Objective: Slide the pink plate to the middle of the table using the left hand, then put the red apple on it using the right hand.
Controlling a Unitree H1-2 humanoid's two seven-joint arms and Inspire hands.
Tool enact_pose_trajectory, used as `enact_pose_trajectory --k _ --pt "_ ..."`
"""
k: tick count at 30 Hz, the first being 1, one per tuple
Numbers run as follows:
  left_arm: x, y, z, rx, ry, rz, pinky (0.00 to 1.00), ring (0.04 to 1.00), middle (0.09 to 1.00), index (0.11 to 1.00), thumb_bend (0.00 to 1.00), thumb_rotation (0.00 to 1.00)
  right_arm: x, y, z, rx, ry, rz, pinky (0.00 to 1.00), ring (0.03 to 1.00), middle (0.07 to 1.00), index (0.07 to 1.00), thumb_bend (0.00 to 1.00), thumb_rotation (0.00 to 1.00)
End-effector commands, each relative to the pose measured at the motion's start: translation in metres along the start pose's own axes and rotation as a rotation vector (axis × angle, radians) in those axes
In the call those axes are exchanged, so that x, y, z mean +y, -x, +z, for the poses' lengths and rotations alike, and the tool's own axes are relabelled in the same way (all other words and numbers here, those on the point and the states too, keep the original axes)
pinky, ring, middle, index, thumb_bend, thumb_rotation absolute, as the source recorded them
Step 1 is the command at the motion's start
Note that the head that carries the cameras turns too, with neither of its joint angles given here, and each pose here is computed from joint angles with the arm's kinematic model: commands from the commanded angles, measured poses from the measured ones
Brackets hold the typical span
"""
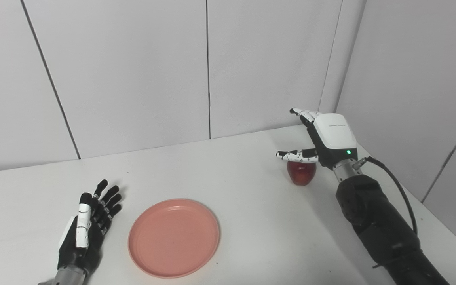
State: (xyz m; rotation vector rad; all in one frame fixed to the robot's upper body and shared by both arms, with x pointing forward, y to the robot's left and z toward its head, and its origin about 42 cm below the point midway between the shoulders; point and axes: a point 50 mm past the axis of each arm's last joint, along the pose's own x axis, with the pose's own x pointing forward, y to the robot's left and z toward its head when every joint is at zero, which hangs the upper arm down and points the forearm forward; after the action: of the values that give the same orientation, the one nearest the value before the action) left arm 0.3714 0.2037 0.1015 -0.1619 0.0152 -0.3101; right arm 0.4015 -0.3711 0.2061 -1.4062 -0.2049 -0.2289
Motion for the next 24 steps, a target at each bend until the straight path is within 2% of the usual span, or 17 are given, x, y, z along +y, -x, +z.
enact_pose_trajectory --k 1,5,7,13,24 --pt "-0.005 0.006 -0.011 0.017 0.021 -0.014 0.95 0.949 0.942 0.973 0.69 1.0 -0.027 -0.024 -0.002 -0.043 0.006 -0.087 0.62 0.766 0.804 0.822 0.96 0.54" --pt "-0.006 0.007 -0.012 0.021 0.017 -0.011 0.95 0.948 0.94 0.972 0.69 1.0 -0.018 -0.029 -0.007 -0.017 -0.004 -0.043 0.59 0.769 0.808 0.817 1.0 0.45" --pt "-0.006 0.007 -0.012 0.021 0.013 -0.011 0.94 0.946 0.938 0.97 0.7 1.0 -0.016 -0.031 -0.009 -0.012 -0.005 -0.031 0.58 0.766 0.805 0.815 1.0 0.44" --pt "-0.009 0.006 -0.012 0.02 0.01 -0.016 0.93 0.939 0.935 0.958 0.72 1.0 -0.003 -0.03 -0.014 -0.005 -0.005 0.01 0.53 0.749 0.795 0.819 0.99 0.45" --pt "-0.009 0.006 -0.013 0.023 0.002 -0.015 0.92 0.936 0.939 0.96 0.74 1.0 0.013 -0.022 -0.01 0.02 -0.022 0.099 0.53 0.728 0.796 0.832 0.96 0.5"
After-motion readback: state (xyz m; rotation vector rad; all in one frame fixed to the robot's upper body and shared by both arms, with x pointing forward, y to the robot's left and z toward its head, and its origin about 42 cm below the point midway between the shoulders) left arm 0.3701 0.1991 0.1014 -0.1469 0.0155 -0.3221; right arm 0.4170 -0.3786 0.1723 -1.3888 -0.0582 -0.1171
